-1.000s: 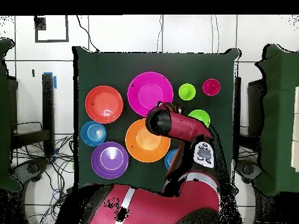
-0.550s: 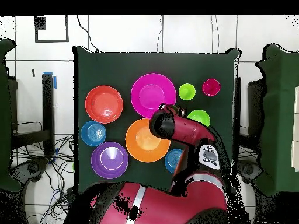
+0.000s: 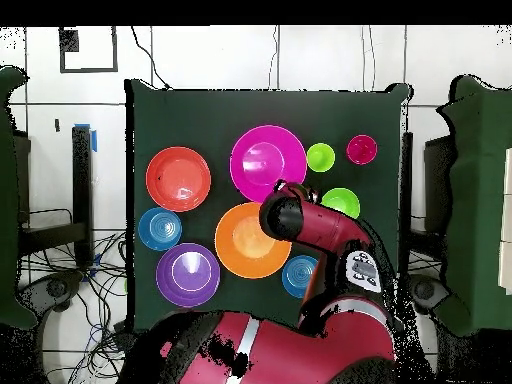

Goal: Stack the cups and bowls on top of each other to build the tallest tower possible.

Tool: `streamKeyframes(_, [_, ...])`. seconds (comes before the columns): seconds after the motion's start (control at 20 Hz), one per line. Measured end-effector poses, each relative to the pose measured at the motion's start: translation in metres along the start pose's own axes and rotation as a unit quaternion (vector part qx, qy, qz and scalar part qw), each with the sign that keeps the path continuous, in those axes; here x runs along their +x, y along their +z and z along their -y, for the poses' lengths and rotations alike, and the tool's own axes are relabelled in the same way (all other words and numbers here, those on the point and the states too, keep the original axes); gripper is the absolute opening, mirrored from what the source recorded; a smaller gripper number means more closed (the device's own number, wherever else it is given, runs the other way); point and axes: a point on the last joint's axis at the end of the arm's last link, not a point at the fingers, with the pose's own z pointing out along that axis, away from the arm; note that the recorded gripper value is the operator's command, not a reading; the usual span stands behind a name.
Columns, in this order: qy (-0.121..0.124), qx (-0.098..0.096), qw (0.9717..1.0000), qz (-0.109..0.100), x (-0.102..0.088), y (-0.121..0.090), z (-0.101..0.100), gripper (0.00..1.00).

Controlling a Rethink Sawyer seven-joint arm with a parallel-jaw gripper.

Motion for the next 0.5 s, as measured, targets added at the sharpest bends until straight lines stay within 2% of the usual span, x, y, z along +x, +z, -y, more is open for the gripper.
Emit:
streamKeyframes(0.3, [-0.001, -0.004, 1.0000, 0.000, 0.0000, 0.0001, -0.0010, 1.00])
streamKeyframes(0.35, [-0.005, -0.008, 1.0000, 0.001, -0.0002, 0.0004, 0.0000, 0.00])
streamKeyframes(0.5, [-0.006, -0.012, 0.9999, 0.004, -0.0033, -0.0012, 0.0007, 0.00])
